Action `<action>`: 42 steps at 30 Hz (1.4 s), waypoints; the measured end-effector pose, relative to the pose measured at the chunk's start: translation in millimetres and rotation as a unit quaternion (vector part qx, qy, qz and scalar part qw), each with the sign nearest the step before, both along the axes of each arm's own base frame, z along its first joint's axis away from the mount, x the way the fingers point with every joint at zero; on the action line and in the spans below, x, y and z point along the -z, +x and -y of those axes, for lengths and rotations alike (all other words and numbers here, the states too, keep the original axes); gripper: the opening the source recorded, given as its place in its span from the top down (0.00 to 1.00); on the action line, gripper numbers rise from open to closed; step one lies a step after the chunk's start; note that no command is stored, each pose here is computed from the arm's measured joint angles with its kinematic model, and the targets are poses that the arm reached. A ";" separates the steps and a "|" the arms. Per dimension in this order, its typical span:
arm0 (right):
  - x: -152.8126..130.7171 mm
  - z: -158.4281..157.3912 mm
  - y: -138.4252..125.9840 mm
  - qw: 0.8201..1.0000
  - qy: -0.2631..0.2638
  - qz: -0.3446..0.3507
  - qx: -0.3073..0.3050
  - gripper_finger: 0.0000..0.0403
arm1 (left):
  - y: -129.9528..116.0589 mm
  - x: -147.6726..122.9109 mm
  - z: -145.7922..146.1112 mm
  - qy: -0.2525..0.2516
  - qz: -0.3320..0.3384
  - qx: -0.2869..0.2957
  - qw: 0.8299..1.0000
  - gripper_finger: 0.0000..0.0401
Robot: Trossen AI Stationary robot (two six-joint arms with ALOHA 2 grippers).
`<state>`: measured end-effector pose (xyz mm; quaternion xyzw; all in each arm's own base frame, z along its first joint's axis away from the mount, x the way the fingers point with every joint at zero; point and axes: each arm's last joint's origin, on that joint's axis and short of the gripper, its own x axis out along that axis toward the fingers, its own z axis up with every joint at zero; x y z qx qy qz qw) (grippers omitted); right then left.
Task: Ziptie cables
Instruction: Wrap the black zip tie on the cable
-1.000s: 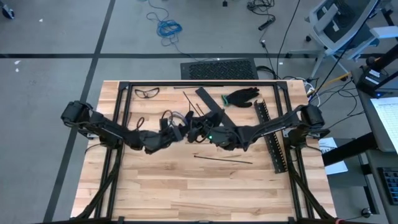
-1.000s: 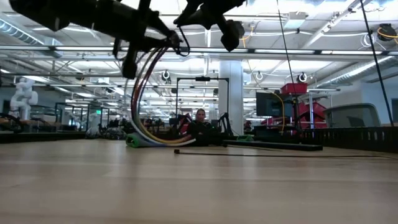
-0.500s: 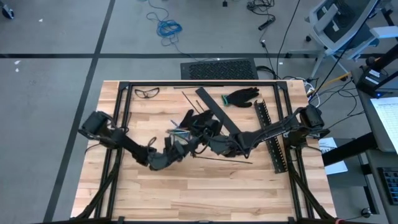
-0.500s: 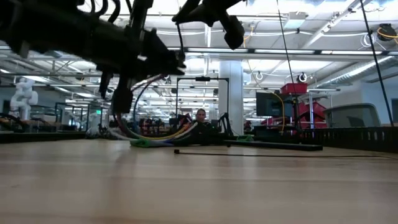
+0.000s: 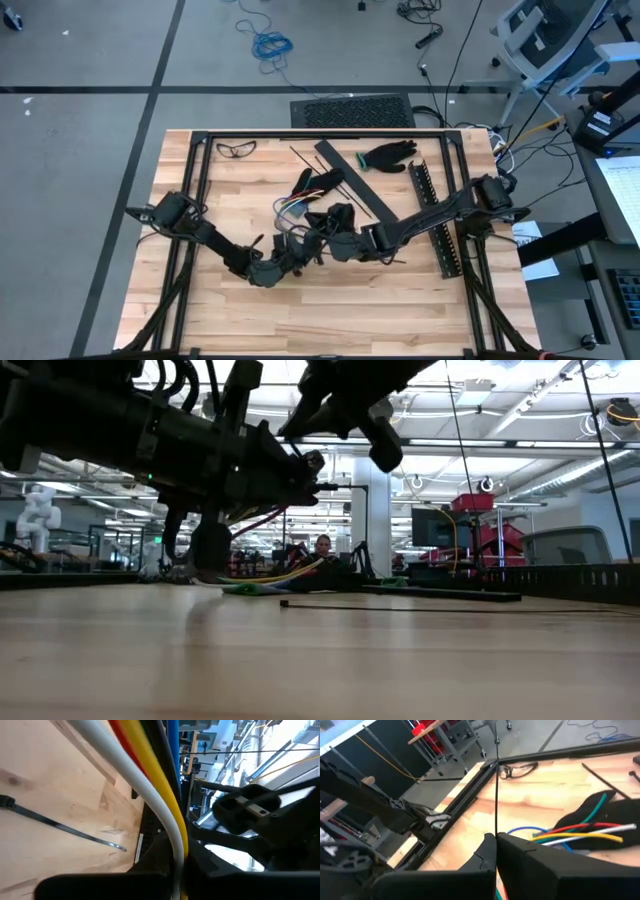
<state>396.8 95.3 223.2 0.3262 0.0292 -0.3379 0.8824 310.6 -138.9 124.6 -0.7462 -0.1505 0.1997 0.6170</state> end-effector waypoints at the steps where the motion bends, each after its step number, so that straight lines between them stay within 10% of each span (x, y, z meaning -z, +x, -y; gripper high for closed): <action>1: 1.6 -0.3 0.5 1.000 0.000 -0.001 0.000 1.00 | -0.1 0.2 0.1 0.001 -0.002 0.000 1.000 0.90; 12: 28.3 1.3 11.1 1.000 0.019 -0.007 0.001 1.00 | -8.3 18.3 -2.9 0.013 -0.067 0.007 0.998 0.96; 42: 48.5 13.9 21.5 0.999 0.037 -0.008 0.003 1.00 | -6.6 25.0 -3.2 0.029 -0.128 0.048 0.990 0.60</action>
